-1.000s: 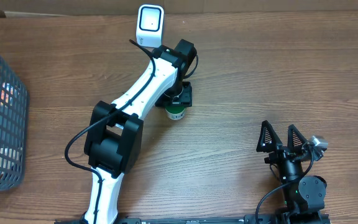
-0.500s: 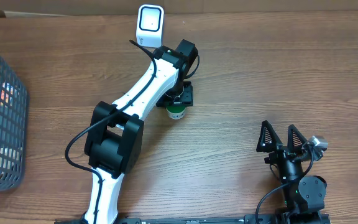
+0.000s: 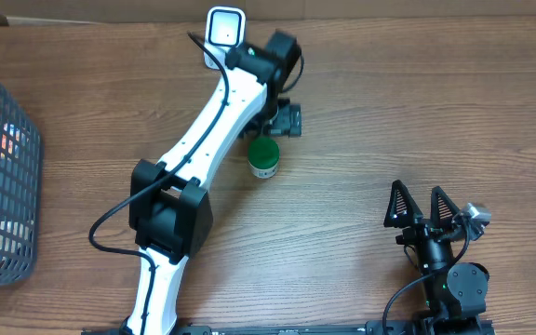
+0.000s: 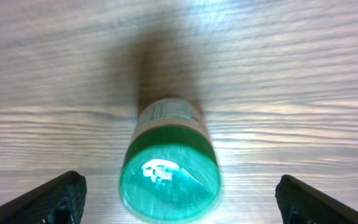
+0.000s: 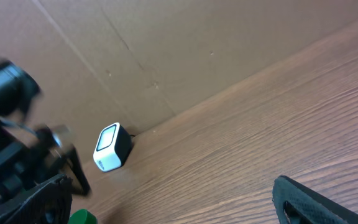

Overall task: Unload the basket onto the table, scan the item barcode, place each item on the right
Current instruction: 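Set the bottle down on the table and withdraw the left gripper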

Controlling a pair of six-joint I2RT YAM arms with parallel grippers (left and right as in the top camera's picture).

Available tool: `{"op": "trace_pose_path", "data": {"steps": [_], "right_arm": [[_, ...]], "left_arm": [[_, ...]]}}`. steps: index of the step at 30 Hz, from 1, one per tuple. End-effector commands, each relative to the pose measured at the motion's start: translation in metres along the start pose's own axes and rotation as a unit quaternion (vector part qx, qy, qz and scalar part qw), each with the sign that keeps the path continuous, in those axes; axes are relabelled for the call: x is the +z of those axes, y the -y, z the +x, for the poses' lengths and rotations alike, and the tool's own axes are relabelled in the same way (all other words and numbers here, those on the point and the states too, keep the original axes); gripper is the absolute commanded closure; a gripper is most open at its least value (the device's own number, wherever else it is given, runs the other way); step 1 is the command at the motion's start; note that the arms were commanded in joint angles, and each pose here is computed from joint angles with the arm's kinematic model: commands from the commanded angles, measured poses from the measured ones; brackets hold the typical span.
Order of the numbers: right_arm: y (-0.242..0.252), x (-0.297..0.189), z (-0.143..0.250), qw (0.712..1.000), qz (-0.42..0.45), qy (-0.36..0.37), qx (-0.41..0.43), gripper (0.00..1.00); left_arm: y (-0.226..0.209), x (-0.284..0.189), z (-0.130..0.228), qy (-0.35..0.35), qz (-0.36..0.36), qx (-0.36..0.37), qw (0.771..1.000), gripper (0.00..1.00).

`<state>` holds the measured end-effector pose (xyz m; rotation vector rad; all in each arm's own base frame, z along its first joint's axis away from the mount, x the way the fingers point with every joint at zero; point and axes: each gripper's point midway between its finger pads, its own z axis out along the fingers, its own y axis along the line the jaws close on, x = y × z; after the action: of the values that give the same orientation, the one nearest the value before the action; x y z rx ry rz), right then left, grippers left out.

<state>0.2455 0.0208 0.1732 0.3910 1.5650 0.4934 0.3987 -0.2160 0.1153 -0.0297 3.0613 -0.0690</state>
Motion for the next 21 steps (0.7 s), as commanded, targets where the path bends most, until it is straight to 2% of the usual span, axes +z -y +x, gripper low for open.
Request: {"op": "trace_pose_path", "data": {"steps": [1,5,7,8,12,18,21], "right_arm": [[0.002,0.000,0.001,1.000,0.002,0.003,-0.005,0.00],[0.002,0.000,0.001,1.000,0.002,0.003,-0.005,0.00],[0.002,0.000,0.001,1.000,0.002,0.003,-0.005,0.00],[0.002,0.000,0.001,1.000,0.002,0.003,-0.005,0.00],[0.002,0.000,0.001,1.000,0.002,0.003,-0.005,0.00],[0.002,0.000,0.001,1.000,0.002,0.003,-0.005,0.00],[0.002,0.000,0.001,1.000,0.002,0.003,-0.005,0.00]], "left_arm": [[-0.001,-0.069,-0.031,0.088,0.006,0.005,0.996,0.00],[-0.012,-0.133,-0.039,0.145,0.029,-0.010,0.989,0.00],[-0.031,-0.167,-0.041,0.176,0.040,-0.029,0.983,0.00],[-0.035,-0.182,-0.043,0.192,0.058,-0.016,0.980,0.00],[-0.067,-0.220,-0.046,0.236,0.076,-0.049,0.968,0.00],[-0.147,-0.279,-0.037,0.306,0.068,-0.129,0.941,0.00],[-0.199,-0.309,-0.025,0.345,0.052,-0.184,0.919,0.00]]}}
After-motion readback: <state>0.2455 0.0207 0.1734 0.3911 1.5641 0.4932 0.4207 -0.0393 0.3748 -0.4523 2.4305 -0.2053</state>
